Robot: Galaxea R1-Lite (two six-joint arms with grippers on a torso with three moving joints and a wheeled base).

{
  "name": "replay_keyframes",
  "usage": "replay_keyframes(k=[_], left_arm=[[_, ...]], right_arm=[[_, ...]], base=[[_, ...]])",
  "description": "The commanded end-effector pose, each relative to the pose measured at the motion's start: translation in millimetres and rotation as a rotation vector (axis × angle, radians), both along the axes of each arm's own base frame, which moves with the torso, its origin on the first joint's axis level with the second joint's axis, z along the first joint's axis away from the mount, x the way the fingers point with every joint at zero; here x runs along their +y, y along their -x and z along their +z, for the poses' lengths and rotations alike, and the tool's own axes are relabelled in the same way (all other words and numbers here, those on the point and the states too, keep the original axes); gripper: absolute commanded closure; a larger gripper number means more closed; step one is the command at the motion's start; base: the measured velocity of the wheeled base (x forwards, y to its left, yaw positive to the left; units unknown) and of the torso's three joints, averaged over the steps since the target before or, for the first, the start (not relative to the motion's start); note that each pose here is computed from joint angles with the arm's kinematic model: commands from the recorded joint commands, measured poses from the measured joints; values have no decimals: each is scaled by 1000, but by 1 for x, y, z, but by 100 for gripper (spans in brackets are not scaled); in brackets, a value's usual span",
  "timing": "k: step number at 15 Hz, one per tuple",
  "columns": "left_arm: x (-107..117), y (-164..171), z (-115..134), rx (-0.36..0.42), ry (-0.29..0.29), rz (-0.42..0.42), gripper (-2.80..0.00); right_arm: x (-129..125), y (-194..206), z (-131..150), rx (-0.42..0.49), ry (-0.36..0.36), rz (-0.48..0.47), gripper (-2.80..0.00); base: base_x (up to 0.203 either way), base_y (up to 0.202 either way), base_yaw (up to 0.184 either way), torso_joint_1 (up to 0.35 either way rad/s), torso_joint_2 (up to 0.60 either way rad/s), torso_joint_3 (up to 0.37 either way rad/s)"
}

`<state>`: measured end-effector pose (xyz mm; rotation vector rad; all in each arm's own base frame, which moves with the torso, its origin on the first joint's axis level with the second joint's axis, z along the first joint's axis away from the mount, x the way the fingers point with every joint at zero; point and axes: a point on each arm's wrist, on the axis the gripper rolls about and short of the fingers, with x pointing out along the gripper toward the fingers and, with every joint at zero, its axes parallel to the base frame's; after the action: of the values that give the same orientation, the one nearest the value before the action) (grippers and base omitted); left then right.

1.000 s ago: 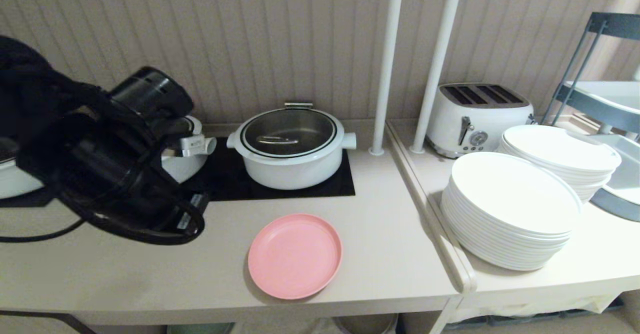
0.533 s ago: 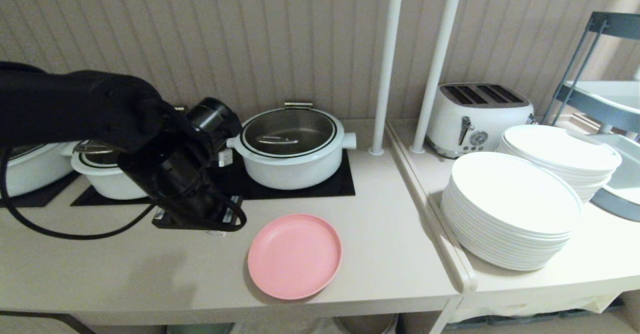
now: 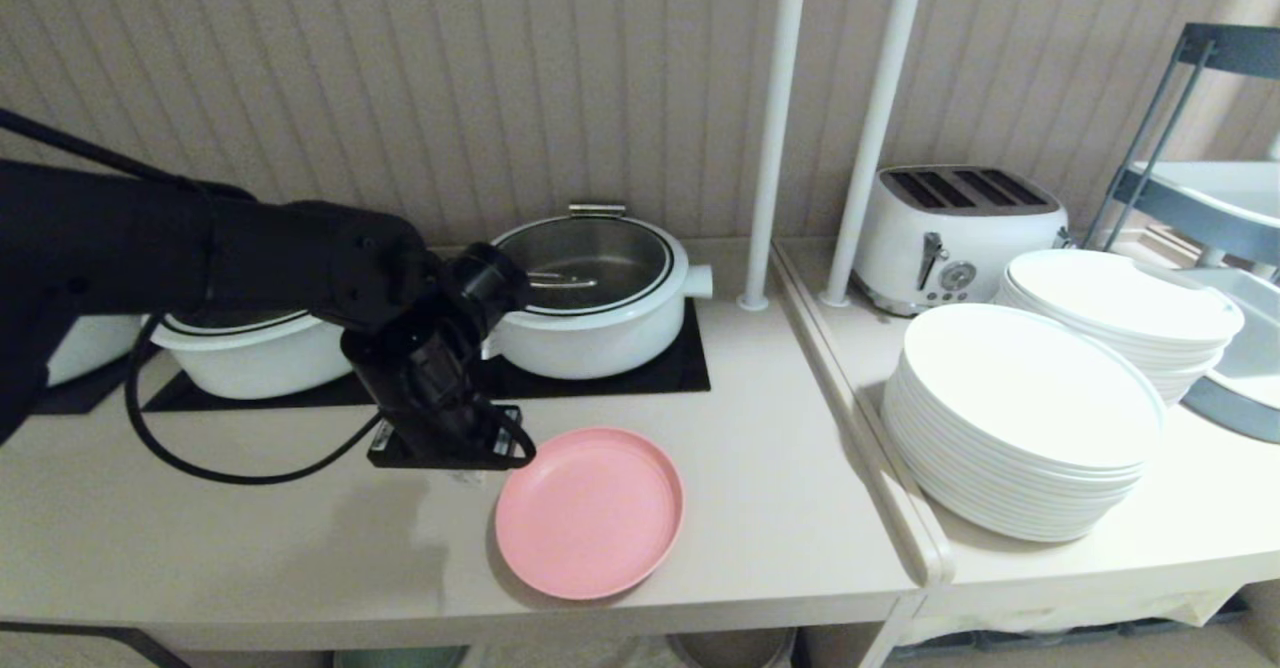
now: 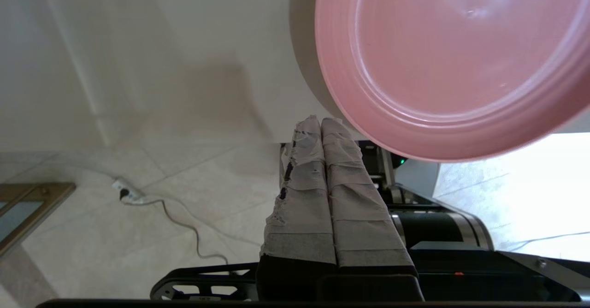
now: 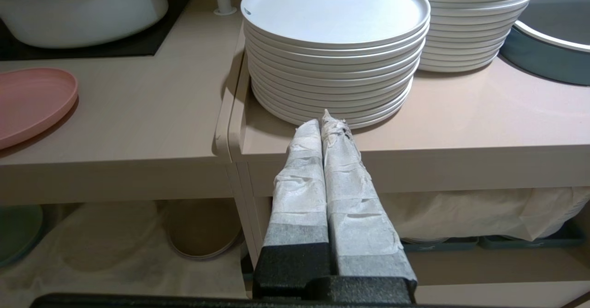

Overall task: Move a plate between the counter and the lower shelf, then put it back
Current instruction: Pick up the plate

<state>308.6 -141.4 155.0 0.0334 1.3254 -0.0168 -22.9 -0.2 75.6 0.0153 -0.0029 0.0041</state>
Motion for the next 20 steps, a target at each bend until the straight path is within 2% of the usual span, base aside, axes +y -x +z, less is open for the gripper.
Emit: replay_keyframes(k=[1,7,8,13,16,20], left_arm=[[-2,-5,-13,39,-12,3,0],[-7,-15,-28,42,-13,1,0],[-7,-15,-30,47,-15,1,-280],[-8,-19,-35,53,-18,1,-280],[-12,-25,-35,-9,11,-1,-280],[-13,-28,-38,-5,10,-2,-280]], right_arm=[[0,0,0,1,0,1,0],[0,0,0,1,0,1,0],[0,0,0,1,0,1,0],[0,0,0,1,0,1,0],[0,0,0,1,0,1,0],[0,0,0,1,0,1,0]], base=[[0,0,0,0,0,0],[0,0,0,0,0,0],[0,0,0,0,0,0],[0,0,0,0,0,0],[0,0,0,0,0,0],[0,0,0,0,0,0]])
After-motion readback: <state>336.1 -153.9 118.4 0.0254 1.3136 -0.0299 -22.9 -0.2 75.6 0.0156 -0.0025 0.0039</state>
